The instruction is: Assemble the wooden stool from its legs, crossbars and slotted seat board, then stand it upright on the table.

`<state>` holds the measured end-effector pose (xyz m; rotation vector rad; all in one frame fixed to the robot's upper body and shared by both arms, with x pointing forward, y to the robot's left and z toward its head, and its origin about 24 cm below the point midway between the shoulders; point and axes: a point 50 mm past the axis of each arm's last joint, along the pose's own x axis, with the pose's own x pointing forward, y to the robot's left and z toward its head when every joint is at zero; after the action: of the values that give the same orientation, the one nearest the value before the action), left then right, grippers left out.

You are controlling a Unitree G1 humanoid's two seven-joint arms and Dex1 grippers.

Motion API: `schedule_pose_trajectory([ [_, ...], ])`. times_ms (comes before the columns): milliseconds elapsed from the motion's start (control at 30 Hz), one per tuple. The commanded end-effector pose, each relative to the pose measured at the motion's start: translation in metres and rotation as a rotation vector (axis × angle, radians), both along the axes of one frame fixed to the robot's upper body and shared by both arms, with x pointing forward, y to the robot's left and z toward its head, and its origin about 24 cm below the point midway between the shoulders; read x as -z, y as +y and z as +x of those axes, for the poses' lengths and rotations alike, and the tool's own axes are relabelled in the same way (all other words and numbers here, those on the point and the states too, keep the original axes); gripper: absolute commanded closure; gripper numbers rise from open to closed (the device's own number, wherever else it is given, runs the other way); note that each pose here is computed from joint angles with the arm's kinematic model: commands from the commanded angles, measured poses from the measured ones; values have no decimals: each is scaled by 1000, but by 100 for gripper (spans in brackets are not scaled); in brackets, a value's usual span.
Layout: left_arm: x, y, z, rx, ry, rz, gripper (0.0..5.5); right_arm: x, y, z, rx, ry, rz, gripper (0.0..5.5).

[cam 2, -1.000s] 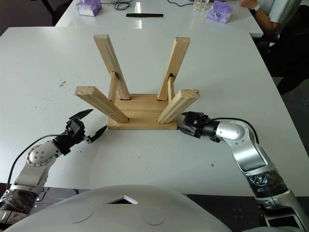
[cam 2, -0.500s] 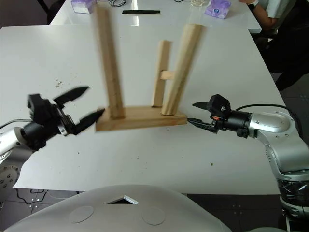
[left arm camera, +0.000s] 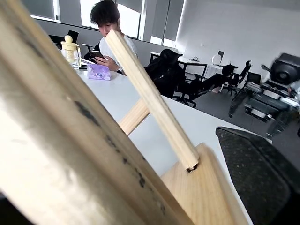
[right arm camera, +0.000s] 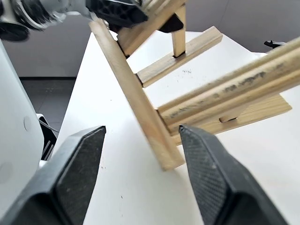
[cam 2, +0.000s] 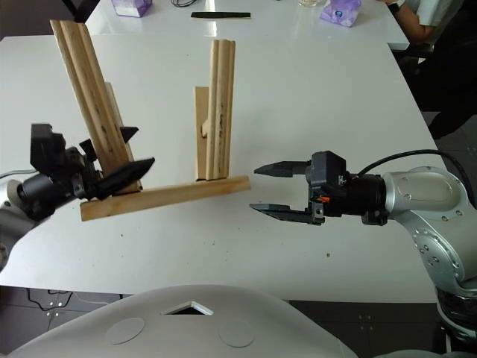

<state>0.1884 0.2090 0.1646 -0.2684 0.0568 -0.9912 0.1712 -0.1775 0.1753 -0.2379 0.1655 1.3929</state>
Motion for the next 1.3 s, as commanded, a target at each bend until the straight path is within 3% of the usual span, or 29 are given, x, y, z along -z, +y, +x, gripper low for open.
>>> schedule_pose_trajectory([
  [33, 21, 15, 19, 3, 170, -14, 98, -7, 4, 4, -7, -20, 19, 262],
  [233, 74, 45, 52, -347, 531, -141, 98, -8, 5, 5, -19, -13, 25, 262],
  [400, 88, 58, 61, -468, 637, -112, 98, -9, 3, 6, -32, -3, 17, 262],
  [600, 59, 42, 73, -248, 529, -113, 98, -5, -1, 15, -14, 5, 15, 262],
  [867, 92, 20, 48, -56, 661, 47, 98, -3, 0, 18, -24, 3, 27, 262],
  [1300, 92, -12, 3, 264, 686, -9, 98, -8, -13, 25, -6, 7, 12, 262],
])
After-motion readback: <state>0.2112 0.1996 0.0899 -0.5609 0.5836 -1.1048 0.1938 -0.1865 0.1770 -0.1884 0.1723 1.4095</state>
